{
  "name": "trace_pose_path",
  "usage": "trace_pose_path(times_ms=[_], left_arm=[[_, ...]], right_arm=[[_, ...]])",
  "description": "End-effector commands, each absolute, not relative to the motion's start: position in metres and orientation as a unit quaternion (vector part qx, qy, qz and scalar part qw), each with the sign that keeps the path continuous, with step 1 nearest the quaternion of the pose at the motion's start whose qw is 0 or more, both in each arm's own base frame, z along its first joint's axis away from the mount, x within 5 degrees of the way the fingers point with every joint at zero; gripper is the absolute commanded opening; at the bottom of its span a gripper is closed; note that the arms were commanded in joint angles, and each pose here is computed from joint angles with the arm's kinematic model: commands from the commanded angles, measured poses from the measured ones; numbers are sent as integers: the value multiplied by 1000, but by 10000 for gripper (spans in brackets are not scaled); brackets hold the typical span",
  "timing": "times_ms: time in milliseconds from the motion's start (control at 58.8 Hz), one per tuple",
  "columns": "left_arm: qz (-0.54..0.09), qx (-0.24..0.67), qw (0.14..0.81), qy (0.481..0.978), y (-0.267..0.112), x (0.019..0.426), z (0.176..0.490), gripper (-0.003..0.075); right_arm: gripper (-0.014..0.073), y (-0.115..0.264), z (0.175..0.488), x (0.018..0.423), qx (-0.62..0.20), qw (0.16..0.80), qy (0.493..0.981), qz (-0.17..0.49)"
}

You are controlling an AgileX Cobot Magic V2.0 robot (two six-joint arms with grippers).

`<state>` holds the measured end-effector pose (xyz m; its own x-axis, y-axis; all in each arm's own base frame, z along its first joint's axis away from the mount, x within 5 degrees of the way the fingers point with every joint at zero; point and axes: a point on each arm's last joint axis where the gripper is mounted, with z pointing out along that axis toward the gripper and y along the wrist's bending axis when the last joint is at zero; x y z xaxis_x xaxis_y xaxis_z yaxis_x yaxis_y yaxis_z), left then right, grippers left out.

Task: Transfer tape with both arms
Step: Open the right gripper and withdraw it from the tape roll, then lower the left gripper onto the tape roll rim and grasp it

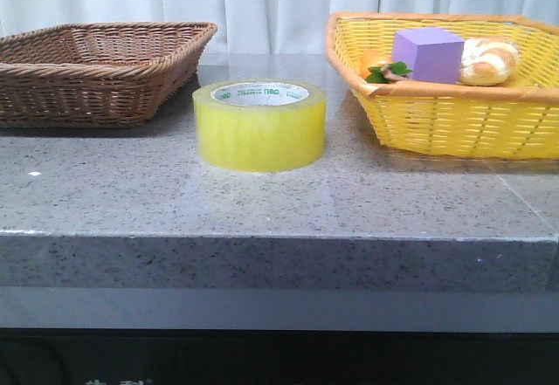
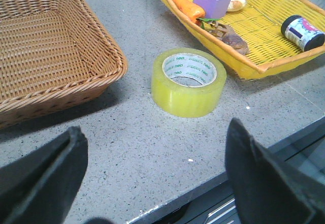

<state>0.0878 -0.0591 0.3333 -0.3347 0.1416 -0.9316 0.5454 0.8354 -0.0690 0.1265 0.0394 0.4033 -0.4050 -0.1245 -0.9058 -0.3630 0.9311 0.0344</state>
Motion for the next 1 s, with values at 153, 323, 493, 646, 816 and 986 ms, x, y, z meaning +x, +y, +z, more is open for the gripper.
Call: trace_pose_path(times_ms=[153,323,493,646,816,986], left_arm=[[-206,207,572,767,-61,90,350,545],[-193,227,579,759,-61,90,361,547],[-164,273,560,765,-68,97,384,552],[-141,314,527,777,-82,119,401,577],[-139,373,480,782,-108,149,409,580],[-126,446,425,777,-133,182,407,579]], right_arm=[[465,31,388,87,-126,582,795,118],[465,30,384,80,-126,588,791,117],[465,30,384,80,-126,588,790,117],[465,30,384,80,-126,588,790,117],[465,30,384,80,-126,588,790,117],[465,30,384,80,-126,588,790,117]])
